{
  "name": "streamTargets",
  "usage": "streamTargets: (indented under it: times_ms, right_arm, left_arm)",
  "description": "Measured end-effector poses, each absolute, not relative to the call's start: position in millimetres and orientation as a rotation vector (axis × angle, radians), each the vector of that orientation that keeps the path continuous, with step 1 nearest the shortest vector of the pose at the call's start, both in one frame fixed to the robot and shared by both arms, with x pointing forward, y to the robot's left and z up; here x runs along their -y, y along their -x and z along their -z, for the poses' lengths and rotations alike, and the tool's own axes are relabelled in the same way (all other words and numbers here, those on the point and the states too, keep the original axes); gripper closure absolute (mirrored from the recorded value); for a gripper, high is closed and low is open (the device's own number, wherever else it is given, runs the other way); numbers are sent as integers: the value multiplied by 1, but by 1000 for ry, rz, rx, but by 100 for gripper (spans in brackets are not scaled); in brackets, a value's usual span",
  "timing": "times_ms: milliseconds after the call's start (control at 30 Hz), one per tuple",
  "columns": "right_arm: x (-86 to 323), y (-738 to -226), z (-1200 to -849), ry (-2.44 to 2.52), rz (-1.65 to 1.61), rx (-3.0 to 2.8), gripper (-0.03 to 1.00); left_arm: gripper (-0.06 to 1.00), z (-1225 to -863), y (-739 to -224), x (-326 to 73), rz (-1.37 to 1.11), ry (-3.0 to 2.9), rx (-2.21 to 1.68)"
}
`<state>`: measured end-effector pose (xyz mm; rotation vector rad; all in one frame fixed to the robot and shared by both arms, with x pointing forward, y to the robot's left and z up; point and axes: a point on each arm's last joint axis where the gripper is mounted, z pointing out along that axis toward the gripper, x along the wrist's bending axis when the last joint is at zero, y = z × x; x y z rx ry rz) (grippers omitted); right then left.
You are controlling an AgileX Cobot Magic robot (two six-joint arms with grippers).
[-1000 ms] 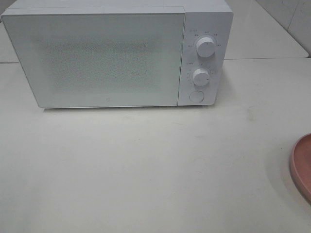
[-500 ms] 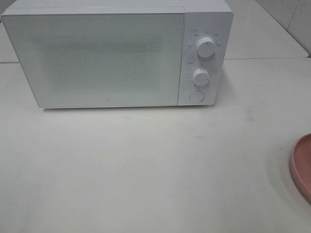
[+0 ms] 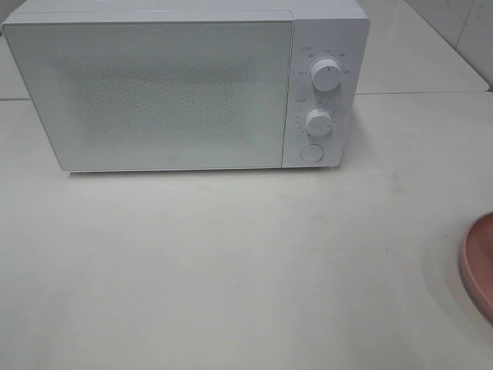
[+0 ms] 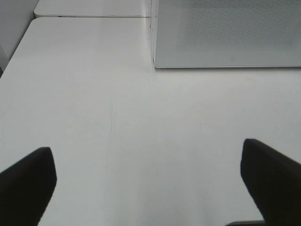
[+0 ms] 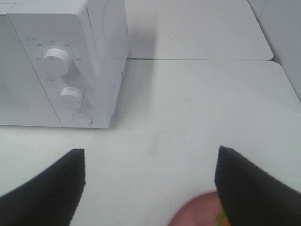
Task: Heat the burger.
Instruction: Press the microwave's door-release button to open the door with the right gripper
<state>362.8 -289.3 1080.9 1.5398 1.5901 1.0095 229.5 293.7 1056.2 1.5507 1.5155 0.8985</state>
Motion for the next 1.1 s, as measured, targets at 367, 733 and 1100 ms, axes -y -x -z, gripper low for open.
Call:
streamTargets:
  times_ms: [367,733,1100]
  right_arm:
    - [286,-403,-1066,-1564,-986,-1615,22]
    - [283,-443,-1043,-1580,-974,-1629,22]
    - [281,-472,-1019,-1543,-1058,-1545,22]
  left_arm:
    - [-5,-1056,-230,-294,-899,-1551,-1515]
    - [-5,-1056,-230,-294,-899,-1551,-1515]
    - [-5,-1056,-230,-294,-899,-1551,-1515]
